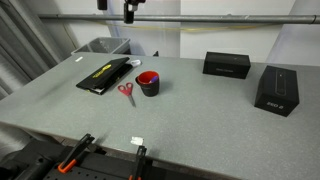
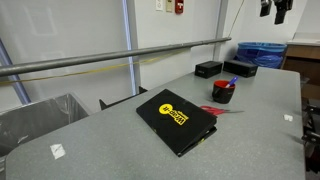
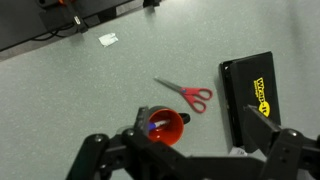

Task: Pick the marker from the cup and put it on the table

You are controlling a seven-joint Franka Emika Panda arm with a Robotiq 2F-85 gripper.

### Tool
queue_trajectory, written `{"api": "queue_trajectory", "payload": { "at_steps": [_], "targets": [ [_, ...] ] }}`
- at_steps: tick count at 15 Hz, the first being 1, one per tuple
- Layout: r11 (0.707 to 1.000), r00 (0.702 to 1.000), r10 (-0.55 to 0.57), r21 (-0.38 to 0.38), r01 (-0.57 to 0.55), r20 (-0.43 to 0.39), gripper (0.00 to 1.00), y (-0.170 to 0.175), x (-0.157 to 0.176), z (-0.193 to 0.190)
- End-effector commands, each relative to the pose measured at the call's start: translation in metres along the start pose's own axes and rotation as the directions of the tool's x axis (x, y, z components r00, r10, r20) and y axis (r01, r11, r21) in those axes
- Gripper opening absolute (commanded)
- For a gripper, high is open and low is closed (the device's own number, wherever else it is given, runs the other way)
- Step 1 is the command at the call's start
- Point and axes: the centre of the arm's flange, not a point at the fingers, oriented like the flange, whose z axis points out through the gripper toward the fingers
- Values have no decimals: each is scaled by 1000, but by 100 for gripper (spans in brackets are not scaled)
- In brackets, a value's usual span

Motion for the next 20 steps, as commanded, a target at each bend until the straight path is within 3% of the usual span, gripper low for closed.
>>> {"api": "queue_trajectory", "payload": {
  "at_steps": [1, 9, 11, 20],
  "targets": [
    [996, 996, 75, -37, -77, -53, 100, 6, 48, 50],
    [988, 989, 138, -70, -141, -43, 100, 23, 96, 136],
    [990, 993, 115, -75, -117, -24, 100, 29, 81, 134],
    [985, 989, 147, -92, -149, -29, 100, 34, 95, 159]
  ]
}}
